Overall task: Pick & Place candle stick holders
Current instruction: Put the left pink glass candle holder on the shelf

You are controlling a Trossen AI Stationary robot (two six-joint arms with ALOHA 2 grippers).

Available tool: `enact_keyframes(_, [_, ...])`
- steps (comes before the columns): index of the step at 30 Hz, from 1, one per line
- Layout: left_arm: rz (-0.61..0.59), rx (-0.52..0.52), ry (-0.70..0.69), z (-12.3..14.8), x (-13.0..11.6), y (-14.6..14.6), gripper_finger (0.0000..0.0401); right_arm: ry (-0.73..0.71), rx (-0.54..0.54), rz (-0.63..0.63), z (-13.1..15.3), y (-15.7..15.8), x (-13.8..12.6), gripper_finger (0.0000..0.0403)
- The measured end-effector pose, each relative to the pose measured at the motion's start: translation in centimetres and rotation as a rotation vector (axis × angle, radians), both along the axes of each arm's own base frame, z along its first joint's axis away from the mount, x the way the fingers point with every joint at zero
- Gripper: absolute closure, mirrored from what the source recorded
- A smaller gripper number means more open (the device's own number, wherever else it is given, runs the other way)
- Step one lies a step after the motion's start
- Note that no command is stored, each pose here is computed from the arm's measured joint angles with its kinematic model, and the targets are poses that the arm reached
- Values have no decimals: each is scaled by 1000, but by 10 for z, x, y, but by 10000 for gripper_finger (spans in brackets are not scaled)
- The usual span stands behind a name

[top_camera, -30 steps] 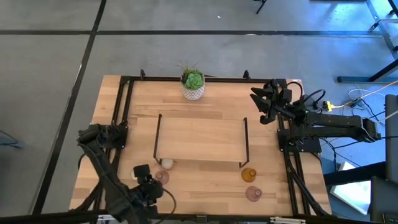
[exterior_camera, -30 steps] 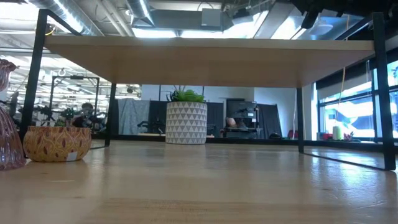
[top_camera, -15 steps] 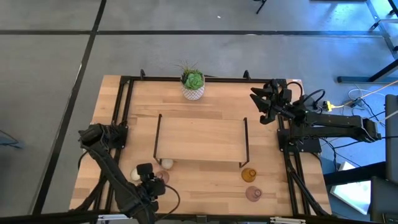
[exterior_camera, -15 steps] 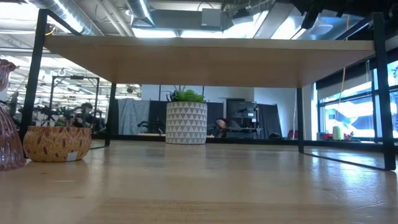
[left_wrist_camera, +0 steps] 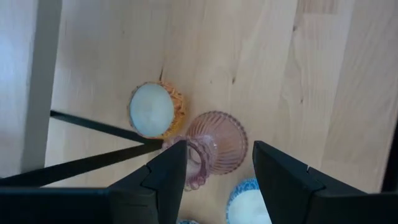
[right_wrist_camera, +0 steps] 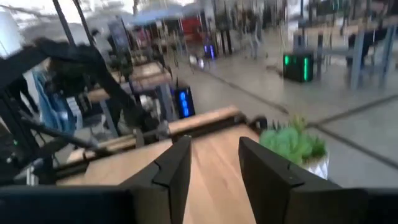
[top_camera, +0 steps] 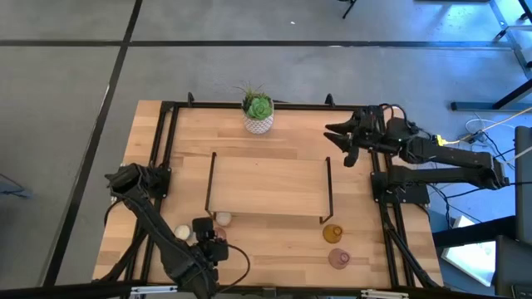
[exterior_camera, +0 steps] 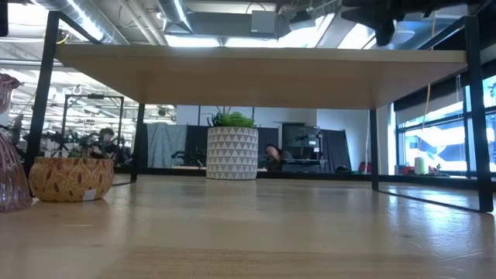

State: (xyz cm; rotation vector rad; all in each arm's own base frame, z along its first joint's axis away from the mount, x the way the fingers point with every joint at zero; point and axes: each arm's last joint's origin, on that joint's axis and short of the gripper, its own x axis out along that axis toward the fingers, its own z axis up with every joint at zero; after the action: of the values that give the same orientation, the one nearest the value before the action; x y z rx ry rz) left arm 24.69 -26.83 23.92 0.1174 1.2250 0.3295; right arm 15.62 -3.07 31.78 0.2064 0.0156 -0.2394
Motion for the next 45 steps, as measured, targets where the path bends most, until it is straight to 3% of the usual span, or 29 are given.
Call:
enact_keyframes(7, [9, -14, 35, -3, 0, 2, 221, 28, 29, -1, 0, 0, 0, 265])
enact_keyframes(17, [65, 29, 167, -40, -11, 16, 223, 22, 28, -3, 1, 0, 1, 265])
enact_keyframes(25, [31, -11, 139, -41, -7, 13, 234, 21, 26, -32, 1, -1, 0, 265])
enact_keyframes(30, [11, -29, 125, -40, -1, 14, 274, 22, 26, -32, 0, -1, 0, 265])
enact_keyframes(37, [-23, -49, 136, -39, 2, 15, 370, 25, 26, -33, 0, -1, 0, 265])
enact_keyframes(45, [-21, -101, 158, -32, 12, 17, 372, 25, 26, -35, 0, -1, 0, 265])
